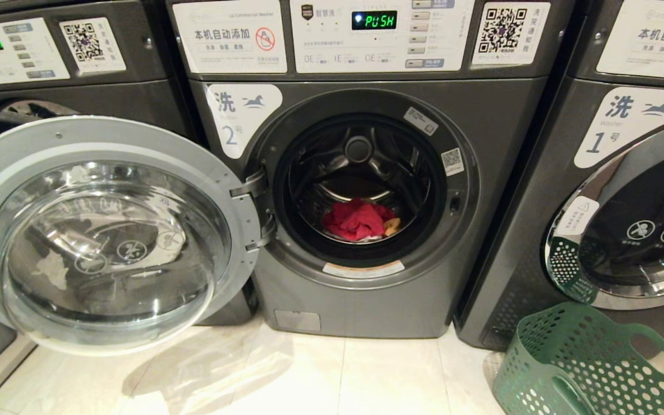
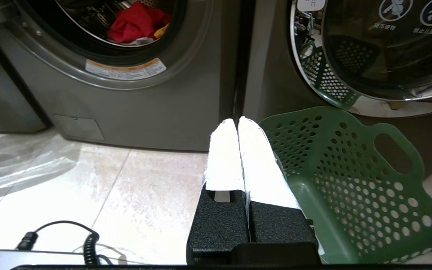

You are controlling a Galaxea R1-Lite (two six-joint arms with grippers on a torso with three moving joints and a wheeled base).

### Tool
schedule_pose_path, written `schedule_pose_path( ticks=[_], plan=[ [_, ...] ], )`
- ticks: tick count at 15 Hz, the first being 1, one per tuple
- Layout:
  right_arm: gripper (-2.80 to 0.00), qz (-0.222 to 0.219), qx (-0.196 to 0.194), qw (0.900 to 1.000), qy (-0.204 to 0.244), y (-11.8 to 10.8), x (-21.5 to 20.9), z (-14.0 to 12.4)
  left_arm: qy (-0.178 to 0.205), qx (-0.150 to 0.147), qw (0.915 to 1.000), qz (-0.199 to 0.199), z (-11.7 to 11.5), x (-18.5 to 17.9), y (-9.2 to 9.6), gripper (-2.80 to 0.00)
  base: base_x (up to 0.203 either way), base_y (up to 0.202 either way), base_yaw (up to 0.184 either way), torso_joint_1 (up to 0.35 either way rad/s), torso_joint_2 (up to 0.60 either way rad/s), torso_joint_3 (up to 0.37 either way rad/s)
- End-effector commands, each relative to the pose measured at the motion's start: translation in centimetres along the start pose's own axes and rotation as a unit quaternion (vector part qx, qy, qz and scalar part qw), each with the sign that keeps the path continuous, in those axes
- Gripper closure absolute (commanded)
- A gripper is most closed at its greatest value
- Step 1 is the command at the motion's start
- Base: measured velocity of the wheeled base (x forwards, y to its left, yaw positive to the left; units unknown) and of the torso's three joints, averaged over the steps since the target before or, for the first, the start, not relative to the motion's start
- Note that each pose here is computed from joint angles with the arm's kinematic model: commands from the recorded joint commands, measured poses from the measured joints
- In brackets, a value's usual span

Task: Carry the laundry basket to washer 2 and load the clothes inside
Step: Close the washing machine door with the left hand

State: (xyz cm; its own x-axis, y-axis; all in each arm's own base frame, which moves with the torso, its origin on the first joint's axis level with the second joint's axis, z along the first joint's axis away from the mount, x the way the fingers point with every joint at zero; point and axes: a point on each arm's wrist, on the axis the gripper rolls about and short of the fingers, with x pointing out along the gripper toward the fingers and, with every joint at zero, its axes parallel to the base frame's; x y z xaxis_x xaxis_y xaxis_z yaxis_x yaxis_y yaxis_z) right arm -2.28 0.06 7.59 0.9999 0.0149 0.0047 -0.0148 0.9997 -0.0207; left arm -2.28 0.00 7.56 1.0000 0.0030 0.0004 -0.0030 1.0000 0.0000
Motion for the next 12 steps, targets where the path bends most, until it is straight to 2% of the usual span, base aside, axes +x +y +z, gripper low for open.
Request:
schedule_pose_path(
  ticks=[1,12],
  plan=[
    [0.0,0.0,0.0,1.0,0.001,0.0,0.01,0.01,-0.001,0.0,1.0,0.0,0.01,0.0,0.0,0.0,0.0,0.0,0.0,0.0,0.0,0.0],
    [0.0,0.001,-0.009,1.0,0.002,0.0,0.03,-0.03,0.0,-0.001,1.0,0.0,-0.01,0.0,0.0,0.0,0.0,0.0,0.0,0.0,0.0,0.0]
  ],
)
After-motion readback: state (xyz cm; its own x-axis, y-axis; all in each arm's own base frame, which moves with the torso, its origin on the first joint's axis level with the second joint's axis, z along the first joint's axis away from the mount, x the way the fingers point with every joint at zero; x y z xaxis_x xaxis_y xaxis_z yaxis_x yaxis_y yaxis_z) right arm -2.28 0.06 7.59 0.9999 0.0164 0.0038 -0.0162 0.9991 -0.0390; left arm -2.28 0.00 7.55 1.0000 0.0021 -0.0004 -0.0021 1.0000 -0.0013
